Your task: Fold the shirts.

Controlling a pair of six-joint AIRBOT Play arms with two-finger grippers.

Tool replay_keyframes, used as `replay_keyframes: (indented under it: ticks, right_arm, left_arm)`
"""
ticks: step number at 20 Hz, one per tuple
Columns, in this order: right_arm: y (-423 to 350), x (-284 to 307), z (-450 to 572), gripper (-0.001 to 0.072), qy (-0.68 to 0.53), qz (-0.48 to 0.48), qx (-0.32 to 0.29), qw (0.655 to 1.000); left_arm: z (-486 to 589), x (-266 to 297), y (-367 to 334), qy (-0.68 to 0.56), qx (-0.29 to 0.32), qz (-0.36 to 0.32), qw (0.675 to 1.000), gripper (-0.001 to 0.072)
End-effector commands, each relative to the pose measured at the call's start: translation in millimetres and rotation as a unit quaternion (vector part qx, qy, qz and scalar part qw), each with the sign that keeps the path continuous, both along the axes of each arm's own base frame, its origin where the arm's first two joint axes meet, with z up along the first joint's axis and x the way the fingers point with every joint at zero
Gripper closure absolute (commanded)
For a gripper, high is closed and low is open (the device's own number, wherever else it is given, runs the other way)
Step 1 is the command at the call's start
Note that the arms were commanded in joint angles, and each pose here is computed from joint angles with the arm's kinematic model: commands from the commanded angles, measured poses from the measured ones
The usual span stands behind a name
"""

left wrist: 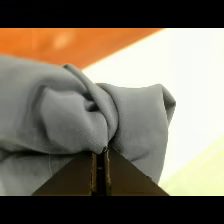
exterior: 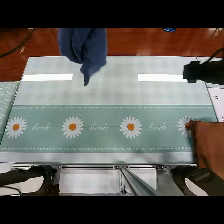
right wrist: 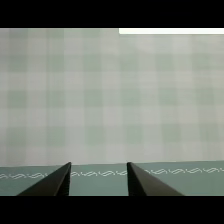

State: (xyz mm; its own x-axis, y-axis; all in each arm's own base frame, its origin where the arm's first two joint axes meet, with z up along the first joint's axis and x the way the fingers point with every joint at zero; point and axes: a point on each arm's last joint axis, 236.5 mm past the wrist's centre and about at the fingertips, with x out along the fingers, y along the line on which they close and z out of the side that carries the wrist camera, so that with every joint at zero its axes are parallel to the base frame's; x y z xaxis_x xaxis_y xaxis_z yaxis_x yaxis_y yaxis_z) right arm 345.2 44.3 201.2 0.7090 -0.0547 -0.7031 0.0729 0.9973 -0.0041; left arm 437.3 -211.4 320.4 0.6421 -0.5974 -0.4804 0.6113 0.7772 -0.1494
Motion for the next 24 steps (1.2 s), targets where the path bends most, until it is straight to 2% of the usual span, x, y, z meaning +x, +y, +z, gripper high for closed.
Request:
replay_keyframes:
  ticks: [1,7,10,14,17,21,22,23,24]
  right_arm:
    - [1,-27,31,0.0305,-0.037,0.014,0.025,0.999]
    - [5,-64,28,0.0305,-0.001,0.034,0.045,0.998]
    - [22,-70,19,0.0305,0.016,0.075,0.052,0.996]
    - [22,-72,7,0.0305,0.035,0.074,0.050,0.995]
    - [27,-74,-14,0.0305,0.059,0.075,0.056,0.994]
    - [44,-72,-63,0.0305,0.092,0.083,0.083,0.989]
    - [47,-70,-79,0.0305,0.099,0.078,0.091,0.988]
    - [49,-69,-93,0.0305,0.104,0.071,0.100,0.987]
    - [51,-66,-108,0.0305,0.107,0.064,0.110,0.986]
  left_arm:
    - [36,-62,-3,-0.014,-0.004,-0.036,0.999,0.0686]
    - [-3,-152,-44,0.030,-0.018,-0.118,0.992,0.0687]
    - [-49,-179,-53,0.072,-0.019,-0.130,0.989,0.0686]
    - [-106,-196,-52,0.132,-0.045,-0.113,0.984,0.0686]
    - [-183,-205,-43,0.197,-0.025,-0.090,0.976,0.0686]
    - [-296,-197,-15,0.275,-0.007,-0.008,0.961,0.0684]
    - [-318,-195,-5,0.294,-0.002,0.014,0.956,0.0664]
    - [-334,-197,1,0.323,-0.002,0.034,0.946,0.0476]
    - [-347,-201,3,0.353,0.002,0.045,0.935,0.0207]
